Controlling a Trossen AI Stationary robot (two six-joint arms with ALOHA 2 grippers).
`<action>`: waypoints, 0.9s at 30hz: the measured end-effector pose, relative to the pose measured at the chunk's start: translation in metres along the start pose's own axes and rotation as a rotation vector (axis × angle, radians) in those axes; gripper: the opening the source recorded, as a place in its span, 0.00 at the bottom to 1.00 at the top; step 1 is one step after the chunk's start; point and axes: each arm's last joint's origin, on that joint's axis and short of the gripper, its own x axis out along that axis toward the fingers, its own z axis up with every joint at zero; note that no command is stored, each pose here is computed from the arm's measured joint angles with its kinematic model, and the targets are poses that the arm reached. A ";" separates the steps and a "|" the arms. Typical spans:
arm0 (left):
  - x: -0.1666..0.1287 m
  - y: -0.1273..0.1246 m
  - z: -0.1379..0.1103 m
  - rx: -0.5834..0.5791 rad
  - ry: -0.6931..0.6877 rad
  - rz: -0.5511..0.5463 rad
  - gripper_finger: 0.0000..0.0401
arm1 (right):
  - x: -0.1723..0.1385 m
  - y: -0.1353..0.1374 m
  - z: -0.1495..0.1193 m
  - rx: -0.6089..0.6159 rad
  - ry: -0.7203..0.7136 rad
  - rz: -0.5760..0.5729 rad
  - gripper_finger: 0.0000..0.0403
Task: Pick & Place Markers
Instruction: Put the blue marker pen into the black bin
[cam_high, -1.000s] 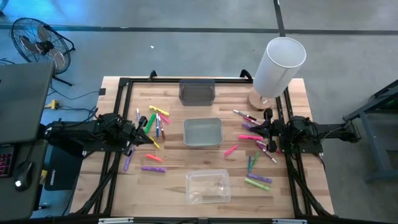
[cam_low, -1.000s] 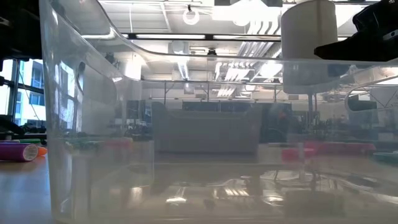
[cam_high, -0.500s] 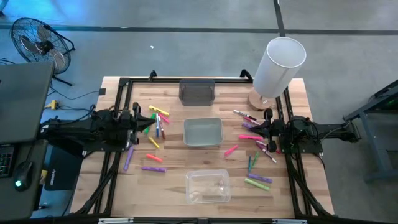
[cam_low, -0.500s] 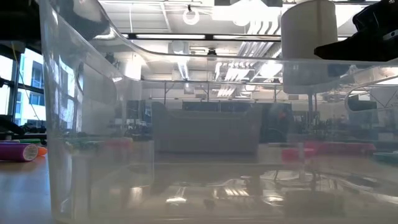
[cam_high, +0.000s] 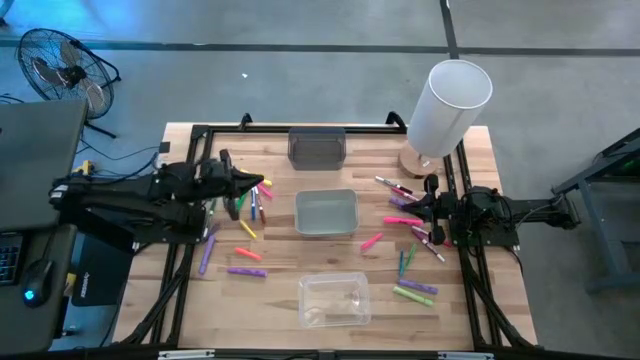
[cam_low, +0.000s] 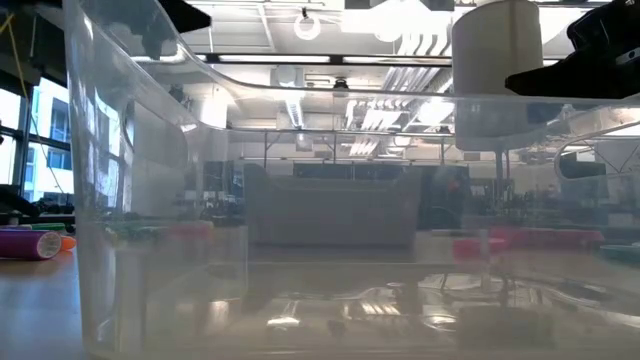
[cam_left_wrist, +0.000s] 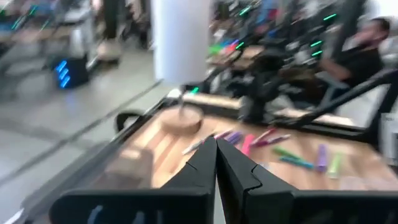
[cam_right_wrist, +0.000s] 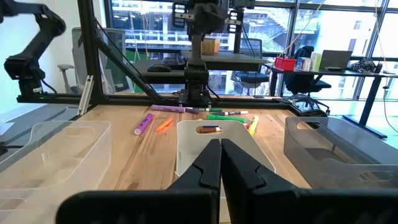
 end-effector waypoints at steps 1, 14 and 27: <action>0.004 0.000 0.003 -0.024 0.031 0.044 0.05 | 0.000 0.000 0.000 0.000 0.000 0.000 0.00; 0.049 0.020 0.019 -0.595 0.623 0.609 0.54 | 0.000 0.000 0.000 0.000 0.000 0.000 0.00; 0.061 0.093 -0.021 -0.894 1.073 1.027 0.66 | 0.000 0.000 0.000 0.000 0.000 0.000 0.00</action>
